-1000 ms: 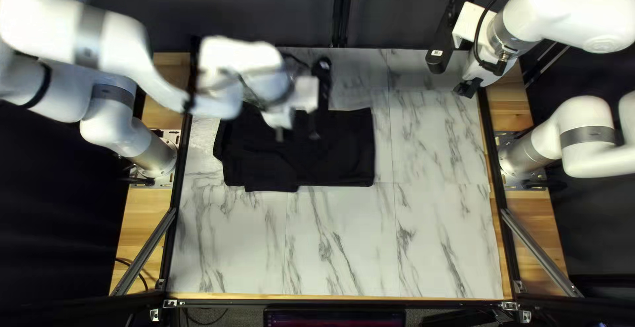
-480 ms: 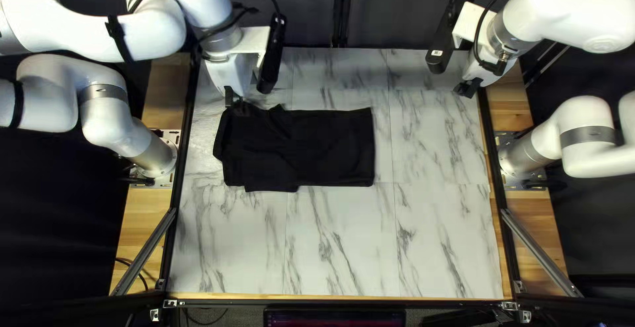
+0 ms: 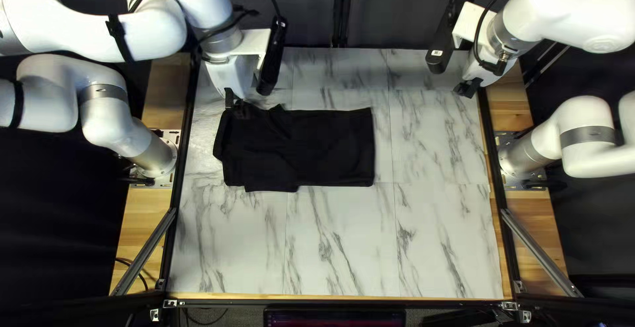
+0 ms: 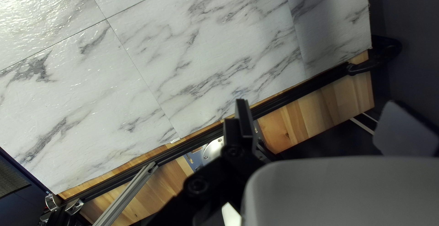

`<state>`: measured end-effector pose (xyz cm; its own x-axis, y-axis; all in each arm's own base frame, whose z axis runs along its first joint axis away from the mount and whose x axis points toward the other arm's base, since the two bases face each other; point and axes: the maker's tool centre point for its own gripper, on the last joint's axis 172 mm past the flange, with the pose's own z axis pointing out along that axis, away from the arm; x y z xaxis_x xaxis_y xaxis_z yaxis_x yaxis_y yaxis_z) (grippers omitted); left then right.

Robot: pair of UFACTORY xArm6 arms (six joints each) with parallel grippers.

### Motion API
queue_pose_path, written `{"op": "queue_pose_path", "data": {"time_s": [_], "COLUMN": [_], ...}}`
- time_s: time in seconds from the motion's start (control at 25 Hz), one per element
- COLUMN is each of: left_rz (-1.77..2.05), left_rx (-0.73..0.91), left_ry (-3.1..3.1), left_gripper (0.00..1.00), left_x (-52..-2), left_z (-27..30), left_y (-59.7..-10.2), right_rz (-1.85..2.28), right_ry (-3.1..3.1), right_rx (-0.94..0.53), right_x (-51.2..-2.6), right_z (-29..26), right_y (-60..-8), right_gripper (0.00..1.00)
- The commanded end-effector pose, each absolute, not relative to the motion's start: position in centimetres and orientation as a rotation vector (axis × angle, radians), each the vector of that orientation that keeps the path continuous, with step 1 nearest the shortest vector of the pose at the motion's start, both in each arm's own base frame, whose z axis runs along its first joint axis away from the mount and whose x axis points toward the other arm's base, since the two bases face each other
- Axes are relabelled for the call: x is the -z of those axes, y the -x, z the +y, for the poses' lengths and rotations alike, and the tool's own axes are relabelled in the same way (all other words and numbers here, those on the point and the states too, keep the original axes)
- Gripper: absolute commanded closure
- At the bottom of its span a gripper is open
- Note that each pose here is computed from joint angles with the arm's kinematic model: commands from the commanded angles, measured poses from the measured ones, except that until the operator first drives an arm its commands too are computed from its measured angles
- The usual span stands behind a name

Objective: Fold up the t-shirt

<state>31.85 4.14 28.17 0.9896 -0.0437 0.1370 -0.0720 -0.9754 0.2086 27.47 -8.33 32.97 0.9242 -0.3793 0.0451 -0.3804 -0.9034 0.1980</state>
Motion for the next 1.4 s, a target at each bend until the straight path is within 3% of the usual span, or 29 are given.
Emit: {"op": "queue_pose_path", "data": {"time_s": [0.04, 0.36, 0.6, 0.84, 1.08, 1.4], "left_rz": [-0.077, -0.044, -0.052, -0.1, -0.283, -0.283], "left_rx": [-0.201, -0.267, -0.284, -0.299, -0.237, -0.237], "left_ry": [-2.909, -2.934, -2.935, -2.926, -3.004, -3.004], "left_gripper": [0.0, 0.0, 0.0, 0.0, 0.0, 0.0], "left_x": [-28.2, -31.7, -31.6, -27.7, -18.7, -18.7], "left_z": [4.1, 4.7, 4.5, 0.3, -6.6, -6.6], "left_y": [-31.6, -28.0, -27.7, -28.4, -28.7, -28.7], "right_rz": [-0.575, -0.575, -0.575, -0.575, -0.575, -0.575], "right_ry": [-2.88, -2.88, -2.88, -2.88, -2.88, -2.88], "right_rx": [-0.008, -0.008, -0.008, -0.008, -0.008, -0.008], "right_x": [-33.0, -33.0, -33.0, -33.0, -33.0, -33.0], "right_z": [-8.3, -8.3, -8.3, -8.3, -8.3, -8.3], "right_y": [-27.5, -27.5, -27.5, -27.5, -27.5, -27.5], "right_gripper": [0.0, 0.0, 0.0, 0.0, 0.0, 0.0]}}
